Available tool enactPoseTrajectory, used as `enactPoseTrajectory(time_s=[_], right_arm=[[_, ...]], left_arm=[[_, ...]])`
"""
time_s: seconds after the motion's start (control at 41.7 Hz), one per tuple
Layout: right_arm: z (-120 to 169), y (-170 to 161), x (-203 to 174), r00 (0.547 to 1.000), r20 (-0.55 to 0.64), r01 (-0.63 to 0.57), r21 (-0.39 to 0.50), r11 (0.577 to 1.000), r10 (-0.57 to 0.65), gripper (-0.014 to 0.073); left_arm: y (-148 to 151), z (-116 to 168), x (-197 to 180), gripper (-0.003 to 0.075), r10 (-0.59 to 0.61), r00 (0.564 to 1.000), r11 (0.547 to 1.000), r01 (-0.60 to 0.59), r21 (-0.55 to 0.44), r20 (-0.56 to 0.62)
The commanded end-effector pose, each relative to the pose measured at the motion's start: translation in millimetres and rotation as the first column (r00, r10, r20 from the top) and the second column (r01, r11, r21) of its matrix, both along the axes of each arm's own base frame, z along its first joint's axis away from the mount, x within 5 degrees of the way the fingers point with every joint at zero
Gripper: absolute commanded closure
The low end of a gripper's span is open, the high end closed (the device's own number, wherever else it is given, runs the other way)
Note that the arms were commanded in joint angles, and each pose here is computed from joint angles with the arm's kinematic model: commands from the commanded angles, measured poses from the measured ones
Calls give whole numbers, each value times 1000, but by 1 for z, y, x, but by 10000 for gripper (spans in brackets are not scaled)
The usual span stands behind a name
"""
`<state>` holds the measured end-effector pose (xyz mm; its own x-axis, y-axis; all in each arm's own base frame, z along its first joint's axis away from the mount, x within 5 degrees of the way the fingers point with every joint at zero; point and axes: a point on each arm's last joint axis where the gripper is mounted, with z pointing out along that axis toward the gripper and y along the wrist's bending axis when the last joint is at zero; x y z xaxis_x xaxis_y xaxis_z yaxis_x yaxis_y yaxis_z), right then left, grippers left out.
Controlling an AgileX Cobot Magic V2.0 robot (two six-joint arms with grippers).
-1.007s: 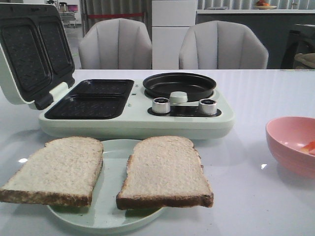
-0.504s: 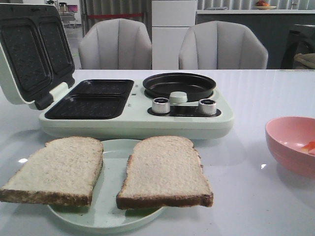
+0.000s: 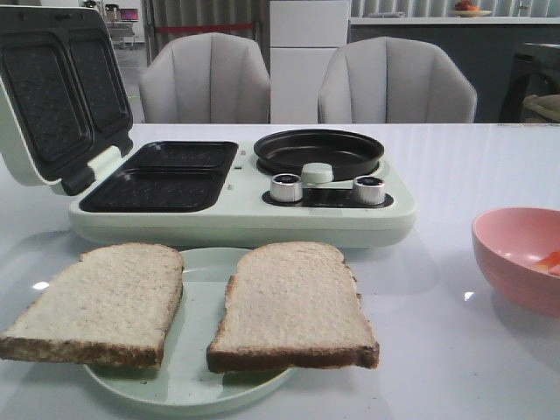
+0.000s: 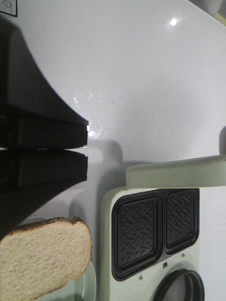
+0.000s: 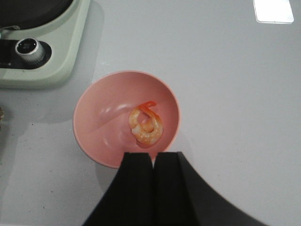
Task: Make breakfast with bread and shrimp
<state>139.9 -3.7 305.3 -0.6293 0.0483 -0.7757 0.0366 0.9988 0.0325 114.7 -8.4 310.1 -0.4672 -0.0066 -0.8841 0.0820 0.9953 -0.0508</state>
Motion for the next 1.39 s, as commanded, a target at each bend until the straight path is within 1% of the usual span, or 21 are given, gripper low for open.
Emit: enactPoseTrajectory(time_s=[0.0, 0.072, 0.12, 0.192, 0.24, 0.336, 0.456, 0.504, 0.551, 0.575, 0.623, 0.647, 0.695, 0.767, 0.791, 0.839, 0.911, 0.959, 0.983, 1.175, 1.367], right_arm=[[11, -1, 7, 997, 72, -5, -18, 1000, 6, 407], [10, -1, 9, 998, 66, -5, -17, 1000, 6, 253], [11, -1, 9, 998, 69, -5, -17, 1000, 6, 169], [11, -1, 9, 998, 69, -5, -17, 1000, 6, 99], [10, -1, 9, 998, 66, -5, -17, 1000, 6, 87], [10, -1, 9, 998, 66, -5, -17, 1000, 6, 88], [10, -1, 9, 998, 66, -5, -17, 1000, 6, 88], [10, -1, 9, 998, 66, -5, -17, 1000, 6, 88], [10, -1, 9, 998, 66, -5, -17, 1000, 6, 88], [10, -1, 9, 998, 66, -5, -17, 1000, 6, 88], [10, -1, 9, 998, 66, -5, -17, 1000, 6, 88], [10, -1, 9, 998, 66, -5, -17, 1000, 6, 88], [10, -1, 9, 998, 66, -5, -17, 1000, 6, 88], [10, -1, 9, 998, 66, -5, -17, 1000, 6, 88], [10, -1, 9, 998, 66, -5, -17, 1000, 6, 88], [10, -1, 9, 998, 66, -5, -17, 1000, 6, 88], [10, -1, 9, 998, 66, -5, -17, 1000, 6, 88], [10, -1, 9, 998, 66, -5, -17, 1000, 6, 88], [10, -1, 9, 998, 66, -5, -17, 1000, 6, 88], [10, -1, 9, 998, 66, -5, -17, 1000, 6, 88], [10, -1, 9, 998, 66, -5, -17, 1000, 6, 88]], left_arm=[[0, 13, 8, 510, 8, 997, 1000, -6, -17, 74], [0, 11, 10, 349, 8, 998, 1000, -7, -14, 63], [0, 11, 11, 212, 7, 998, 1000, -7, -10, 57], [0, 9, 12, 101, 6, 999, 1000, -6, -10, 41], [0, 7, 14, 80, 5, 1000, 1000, -5, -10, 26], [-5, 4, 19, 95, -32, 999, 999, 32, -8, -2], [-23, -2, 25, 133, -199, 979, 977, 201, 72, -33], [-33, -6, 27, 150, -286, 957, 950, 290, 116, -56], [-45, -11, 27, 160, -378, 921, 907, 389, 164, -92], [-48, -13, 28, 162, -398, 911, 893, 412, 182, -108], [-58, -20, 28, 162, -464, 873, 843, 487, 229, -148], [-65, -26, 27, 162, -509, 842, 800, 539, 264, -176], [-76, -35, 24, 162, -566, 794, 735, 608, 300, -222], [-89, -49, 20, 162, -624, 728, 642, 685, 344, -286], [-93, -52, 19, 162, -628, 719, 631, 695, 346, -299], [-100, -61, 17, 162, -633, 696, 577, 716, 393, -339], [-108, -70, 18, 171, -607, 693, 527, 717, 456, -389], [-114, -76, 20, 181, -580, 704, 508, 705, 495, -409], [-116, -78, 21, 185, -564, 714, 511, 696, 504, -414], [-136, -104, 30, 212, -489, 727, 350, 670, 655, -483], [-146, -127, 41, 212, -439, 736, 282, 657, 699, -515]])
